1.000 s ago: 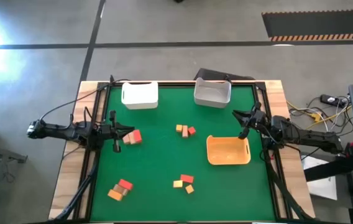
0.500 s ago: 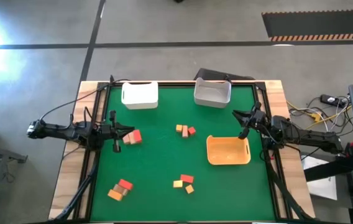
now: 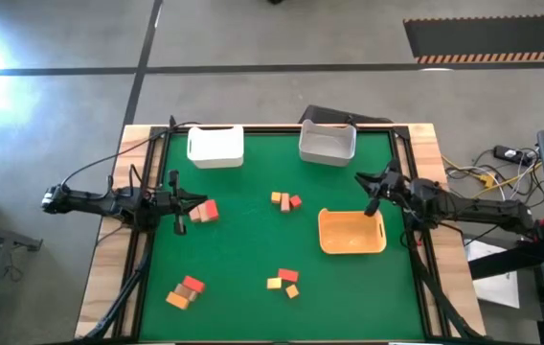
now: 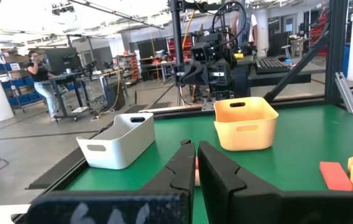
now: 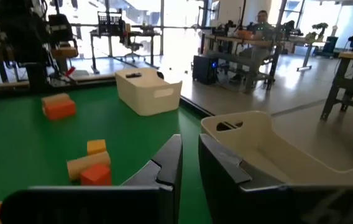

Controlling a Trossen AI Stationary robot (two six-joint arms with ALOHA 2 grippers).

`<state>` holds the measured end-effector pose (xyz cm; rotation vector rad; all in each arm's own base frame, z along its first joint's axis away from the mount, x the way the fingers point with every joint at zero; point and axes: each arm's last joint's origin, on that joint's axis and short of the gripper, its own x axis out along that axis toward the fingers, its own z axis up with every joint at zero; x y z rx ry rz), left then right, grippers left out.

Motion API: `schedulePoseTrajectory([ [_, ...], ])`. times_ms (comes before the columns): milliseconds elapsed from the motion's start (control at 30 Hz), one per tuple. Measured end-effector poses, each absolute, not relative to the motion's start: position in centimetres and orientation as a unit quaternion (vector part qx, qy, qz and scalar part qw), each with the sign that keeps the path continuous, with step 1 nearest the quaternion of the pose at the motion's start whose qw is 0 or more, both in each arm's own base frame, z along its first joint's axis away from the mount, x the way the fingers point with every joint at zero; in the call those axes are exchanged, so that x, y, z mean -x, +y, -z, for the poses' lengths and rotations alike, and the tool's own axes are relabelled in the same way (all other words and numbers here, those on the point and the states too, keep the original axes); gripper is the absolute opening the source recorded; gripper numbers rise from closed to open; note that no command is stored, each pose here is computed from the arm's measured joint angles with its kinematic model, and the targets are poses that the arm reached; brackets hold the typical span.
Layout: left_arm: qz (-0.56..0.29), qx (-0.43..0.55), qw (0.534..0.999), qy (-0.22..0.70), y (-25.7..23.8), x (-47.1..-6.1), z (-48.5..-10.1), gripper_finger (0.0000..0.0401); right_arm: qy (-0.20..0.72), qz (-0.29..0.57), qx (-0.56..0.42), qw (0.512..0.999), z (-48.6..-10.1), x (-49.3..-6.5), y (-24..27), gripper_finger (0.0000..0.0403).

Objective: Sort & place blocks by color
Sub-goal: Put the yellow block into the gray bin

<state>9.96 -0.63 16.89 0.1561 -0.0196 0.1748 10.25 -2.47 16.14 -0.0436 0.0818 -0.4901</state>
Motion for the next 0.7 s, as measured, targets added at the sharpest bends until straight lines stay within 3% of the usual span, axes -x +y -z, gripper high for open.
schedulePoseTrajectory([
  [700,-0.087,-0.078,0.993,-0.01,-0.63,-9.97,-16.89,0.0004,0.069,0.241,0.024,0.968,-15.65,-10.61,-2.52,0.0043],
])
